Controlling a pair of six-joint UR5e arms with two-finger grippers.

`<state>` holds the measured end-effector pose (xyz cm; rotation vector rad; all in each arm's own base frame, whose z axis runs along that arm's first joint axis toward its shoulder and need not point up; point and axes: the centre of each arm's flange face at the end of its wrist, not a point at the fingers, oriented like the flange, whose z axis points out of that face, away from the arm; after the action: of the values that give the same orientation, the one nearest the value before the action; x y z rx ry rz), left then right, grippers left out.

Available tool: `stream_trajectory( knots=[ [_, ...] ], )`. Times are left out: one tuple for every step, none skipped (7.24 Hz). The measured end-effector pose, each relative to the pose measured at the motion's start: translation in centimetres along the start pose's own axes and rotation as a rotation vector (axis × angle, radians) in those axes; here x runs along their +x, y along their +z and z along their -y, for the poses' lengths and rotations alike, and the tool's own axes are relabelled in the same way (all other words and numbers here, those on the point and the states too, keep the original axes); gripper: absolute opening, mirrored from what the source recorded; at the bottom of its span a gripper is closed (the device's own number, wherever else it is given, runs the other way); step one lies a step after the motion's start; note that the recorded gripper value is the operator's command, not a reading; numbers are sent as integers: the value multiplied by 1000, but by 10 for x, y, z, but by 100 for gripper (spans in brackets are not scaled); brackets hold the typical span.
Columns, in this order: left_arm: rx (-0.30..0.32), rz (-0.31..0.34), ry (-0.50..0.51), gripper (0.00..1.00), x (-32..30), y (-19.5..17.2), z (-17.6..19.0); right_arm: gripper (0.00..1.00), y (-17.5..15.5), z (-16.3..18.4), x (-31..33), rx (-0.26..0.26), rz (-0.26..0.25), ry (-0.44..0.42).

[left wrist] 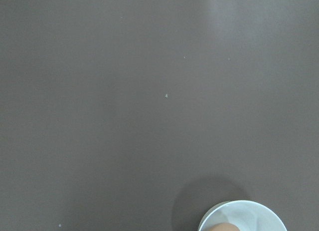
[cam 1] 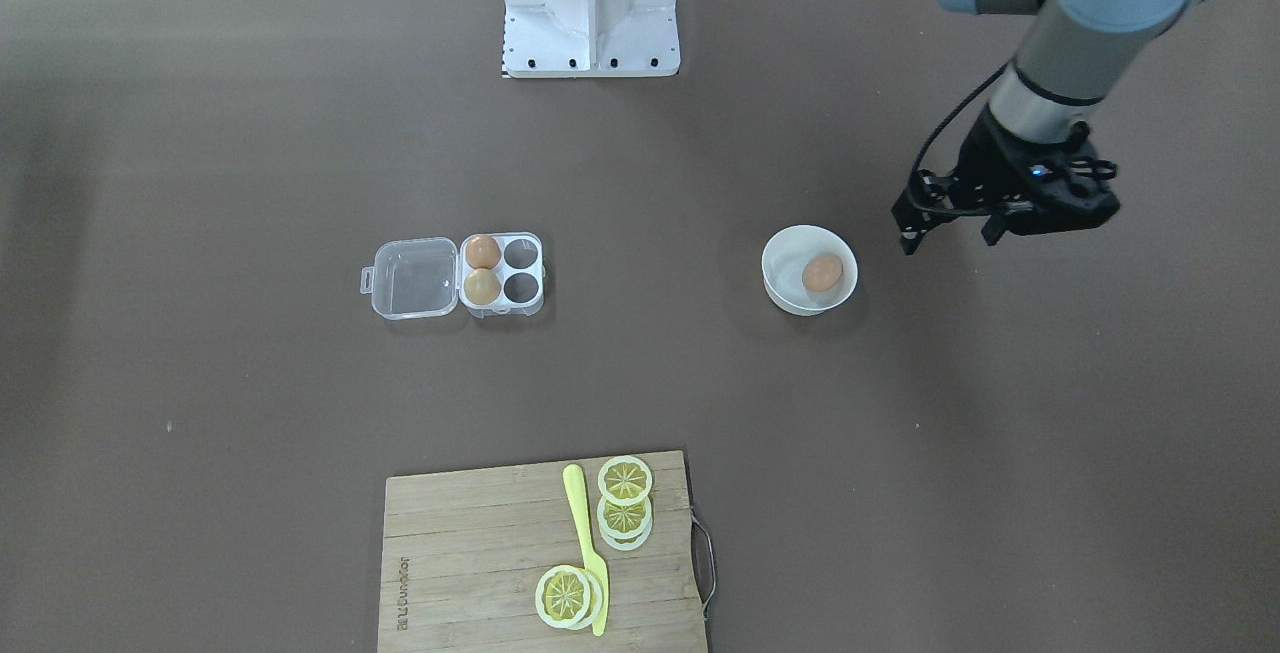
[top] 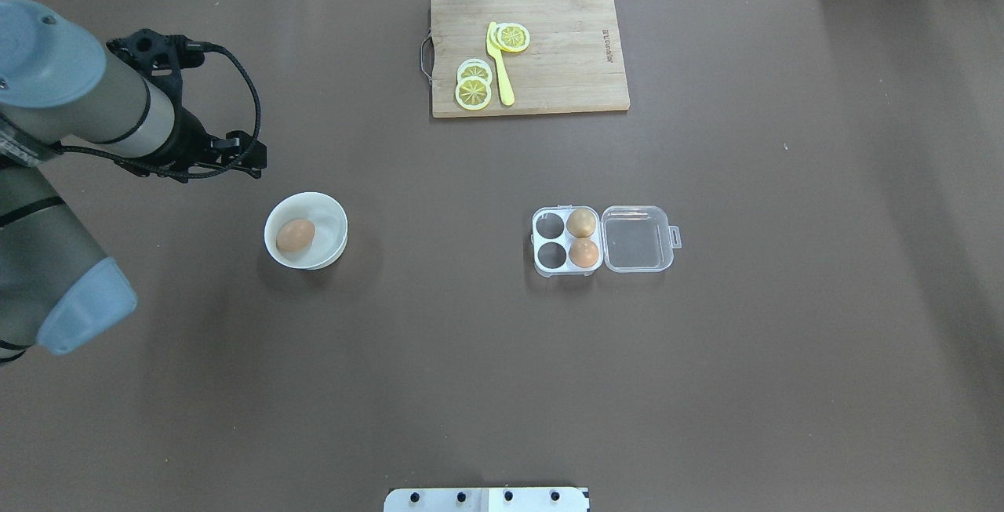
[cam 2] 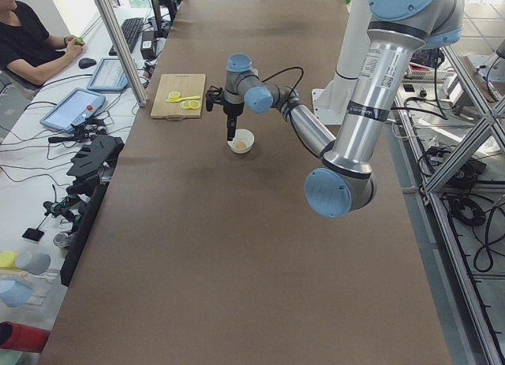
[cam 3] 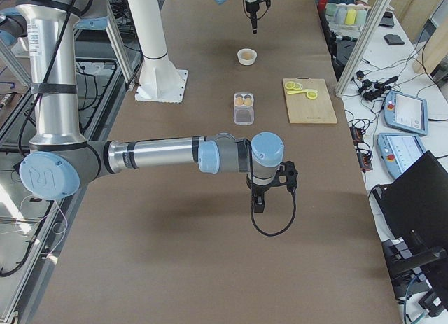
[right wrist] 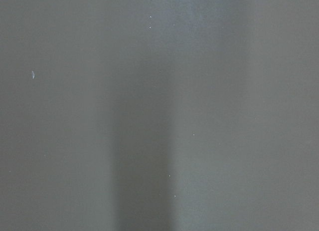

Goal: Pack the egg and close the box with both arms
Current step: 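Move the left gripper over the white bowl toward the brown egg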

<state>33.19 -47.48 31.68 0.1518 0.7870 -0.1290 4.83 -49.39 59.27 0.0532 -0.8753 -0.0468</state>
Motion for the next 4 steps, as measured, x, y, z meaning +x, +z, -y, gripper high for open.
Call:
stream_trajectory(
  knots=[
    [-11,0,21,85,12,8,-12,100,1,0,-2,-1,8,-2],
    [-23,-3,39,84,24,14,-20,100,1,1,-3,-1,12,-3],
    [-36,-9,57,83,38,21,-26,100,1,1,-3,-3,14,-4],
    [-51,-10,72,81,51,29,-32,100,2,1,-4,-4,15,-5]
  ],
)
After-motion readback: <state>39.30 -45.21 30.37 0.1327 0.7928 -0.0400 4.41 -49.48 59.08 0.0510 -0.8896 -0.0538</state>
